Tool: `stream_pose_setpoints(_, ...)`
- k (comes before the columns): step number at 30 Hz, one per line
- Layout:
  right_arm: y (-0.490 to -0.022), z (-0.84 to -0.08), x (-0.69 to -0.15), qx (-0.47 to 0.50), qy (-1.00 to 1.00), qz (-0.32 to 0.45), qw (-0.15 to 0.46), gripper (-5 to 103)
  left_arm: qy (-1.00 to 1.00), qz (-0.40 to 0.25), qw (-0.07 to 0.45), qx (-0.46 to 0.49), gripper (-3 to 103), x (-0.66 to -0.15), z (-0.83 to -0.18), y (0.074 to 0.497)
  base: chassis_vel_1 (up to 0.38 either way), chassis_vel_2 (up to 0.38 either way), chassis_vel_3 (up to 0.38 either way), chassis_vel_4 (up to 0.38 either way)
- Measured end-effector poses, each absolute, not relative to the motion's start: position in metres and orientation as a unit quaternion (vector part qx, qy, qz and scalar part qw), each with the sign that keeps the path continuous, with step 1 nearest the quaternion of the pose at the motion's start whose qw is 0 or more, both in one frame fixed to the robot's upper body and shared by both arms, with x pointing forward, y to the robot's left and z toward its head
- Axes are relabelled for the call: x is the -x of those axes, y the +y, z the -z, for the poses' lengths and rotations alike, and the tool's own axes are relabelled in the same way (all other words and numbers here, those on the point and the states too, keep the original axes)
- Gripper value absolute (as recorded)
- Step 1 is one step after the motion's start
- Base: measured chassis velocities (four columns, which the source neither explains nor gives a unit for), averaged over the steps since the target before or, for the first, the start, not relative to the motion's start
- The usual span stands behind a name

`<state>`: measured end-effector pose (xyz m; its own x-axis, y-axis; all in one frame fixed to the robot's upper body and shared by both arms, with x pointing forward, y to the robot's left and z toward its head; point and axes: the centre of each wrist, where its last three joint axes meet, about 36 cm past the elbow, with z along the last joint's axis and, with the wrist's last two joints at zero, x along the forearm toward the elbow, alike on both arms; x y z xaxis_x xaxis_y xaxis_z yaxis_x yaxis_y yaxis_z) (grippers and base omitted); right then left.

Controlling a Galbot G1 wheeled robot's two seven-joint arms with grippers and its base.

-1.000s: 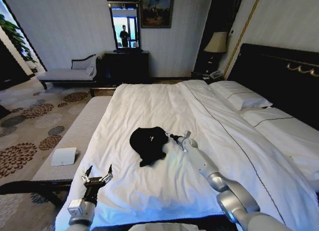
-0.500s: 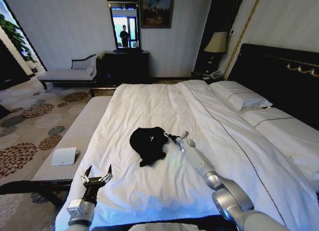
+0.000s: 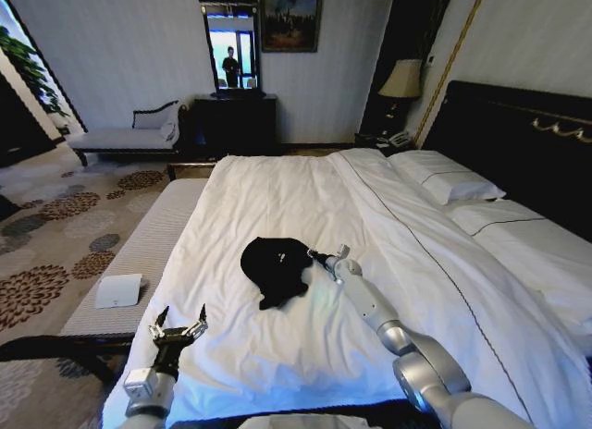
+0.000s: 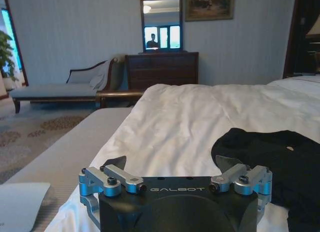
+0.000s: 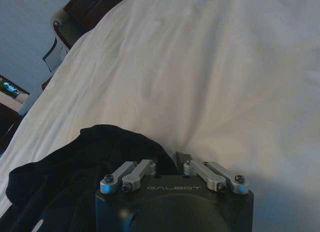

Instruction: Fold the clothes on the bed.

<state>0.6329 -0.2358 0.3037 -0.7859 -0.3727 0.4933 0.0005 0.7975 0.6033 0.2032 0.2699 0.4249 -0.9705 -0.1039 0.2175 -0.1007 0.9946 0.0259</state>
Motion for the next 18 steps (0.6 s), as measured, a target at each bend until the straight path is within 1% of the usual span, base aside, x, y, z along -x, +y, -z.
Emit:
stream_pose_setpoints(2,-0.236,-0.306,-0.633,-0.105,-0.897,0.301,0.307,11,-0.992,0.004,0.112,-0.053,100,-0.208,-0.427,0.274,0.0,0.0,0.0,0.0)
stream_pose_setpoints(3,-0.236,-0.306,-0.633,-0.105,-0.897,0.301,0.307,11,-0.992,0.004,0.112,-0.053,100,-0.208,-0.427,0.274,0.0,0.0,0.0,0.0)
stream_pose_setpoints(5,-0.237,-0.31,-0.633,-0.107,-0.898,0.3,0.303,2,-0.992,0.003,0.114,-0.051,100,-0.214,-0.431,0.279,0.0,0.0,0.0,0.0)
stream_pose_setpoints(7,-0.237,-0.311,-0.634,-0.106,-0.898,0.299,0.303,2,-0.992,-0.003,0.116,-0.051,100,-0.217,-0.433,0.281,0.0,0.0,0.0,0.0)
stream_pose_setpoints(11,-0.238,-0.318,-0.636,-0.109,-0.902,0.294,0.296,0,-0.989,-0.045,0.127,-0.056,100,-0.241,-0.447,0.294,0.0,0.0,0.0,0.0)
stream_pose_setpoints(12,-0.238,-0.318,-0.636,-0.109,-0.902,0.294,0.296,0,-0.989,-0.045,0.127,-0.056,100,-0.241,-0.447,0.294,0.0,0.0,0.0,0.0)
stream_pose_setpoints(18,-0.235,-0.324,-0.635,-0.115,-0.906,0.282,0.293,0,-0.983,-0.108,0.137,-0.053,100,-0.299,-0.452,0.319,0.0,0.0,0.0,0.0)
